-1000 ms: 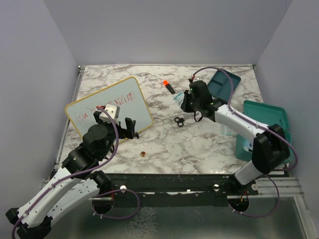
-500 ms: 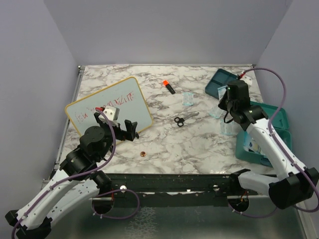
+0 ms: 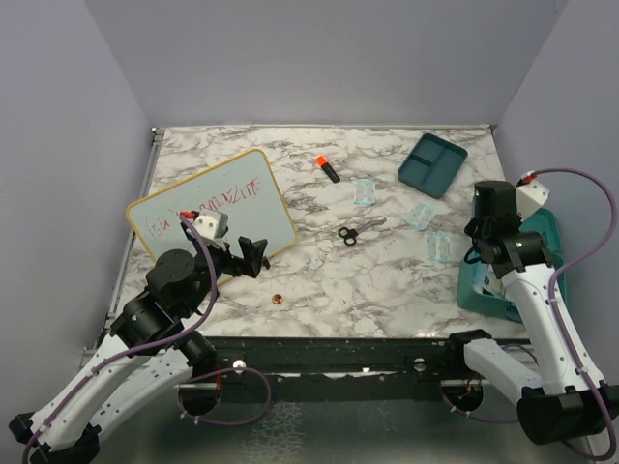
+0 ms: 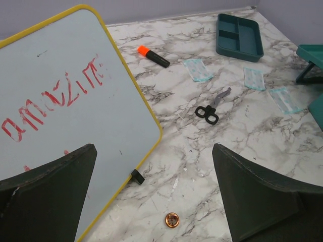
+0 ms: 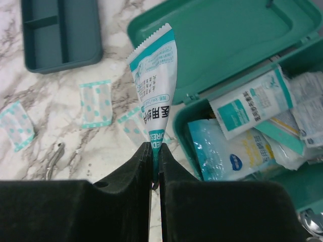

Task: Organize the medicine kit
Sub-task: Place the medical item at the medicine box.

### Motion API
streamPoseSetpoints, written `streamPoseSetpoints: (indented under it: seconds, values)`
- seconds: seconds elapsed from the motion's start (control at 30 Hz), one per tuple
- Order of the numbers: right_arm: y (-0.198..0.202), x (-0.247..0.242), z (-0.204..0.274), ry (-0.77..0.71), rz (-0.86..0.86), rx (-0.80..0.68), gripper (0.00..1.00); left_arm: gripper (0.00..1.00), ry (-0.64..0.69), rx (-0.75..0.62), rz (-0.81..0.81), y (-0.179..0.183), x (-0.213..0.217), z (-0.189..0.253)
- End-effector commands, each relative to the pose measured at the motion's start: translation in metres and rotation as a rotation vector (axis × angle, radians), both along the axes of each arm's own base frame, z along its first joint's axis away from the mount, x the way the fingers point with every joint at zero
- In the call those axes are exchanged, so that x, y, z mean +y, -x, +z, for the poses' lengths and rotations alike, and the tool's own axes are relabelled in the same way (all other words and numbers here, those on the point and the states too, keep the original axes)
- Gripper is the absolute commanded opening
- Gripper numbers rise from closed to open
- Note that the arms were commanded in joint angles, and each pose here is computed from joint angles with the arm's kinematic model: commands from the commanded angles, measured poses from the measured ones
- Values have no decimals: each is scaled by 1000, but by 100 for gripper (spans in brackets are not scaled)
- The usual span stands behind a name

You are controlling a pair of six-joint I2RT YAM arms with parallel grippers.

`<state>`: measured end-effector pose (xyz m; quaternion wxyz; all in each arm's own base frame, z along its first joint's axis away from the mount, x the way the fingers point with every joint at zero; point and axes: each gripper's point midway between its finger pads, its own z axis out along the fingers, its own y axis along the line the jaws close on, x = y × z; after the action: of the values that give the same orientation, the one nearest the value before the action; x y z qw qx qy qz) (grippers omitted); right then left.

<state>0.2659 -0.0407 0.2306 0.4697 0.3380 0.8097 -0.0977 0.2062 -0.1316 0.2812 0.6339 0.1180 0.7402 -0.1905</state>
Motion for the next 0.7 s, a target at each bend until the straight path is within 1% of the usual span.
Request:
streamPoseSetpoints:
  seconds: [0.0, 0.2, 0.27, 0.33, 0.43, 0.5, 0.57, 0.67]
  values:
    - [31, -23, -20, 2, -173, 70, 14, 99, 26, -9, -49, 4, -8, 4]
    - [54, -42, -28, -42, -384, 14, 14, 99, 49, -33, -51, 10, -4, 10]
    - [53, -42, -30, -68, -404, -23, 14, 99, 60, -41, -52, 11, -3, 12]
    - [61, -43, -34, -110, -471, -31, 14, 99, 62, -44, -54, 11, -3, 13]
    - [65, -46, -33, -133, -533, -68, 15, 99, 54, -38, -58, 10, -5, 11]
    - [59, -45, -34, -143, -529, -91, 17, 99, 56, -39, -60, 11, -5, 12]
    - [58, -44, -45, -153, -534, -73, 17, 99, 58, -42, -58, 11, -4, 12]
    - [66, -43, -68, -197, -608, -41, 17, 99, 58, -44, -42, 11, -1, 12]
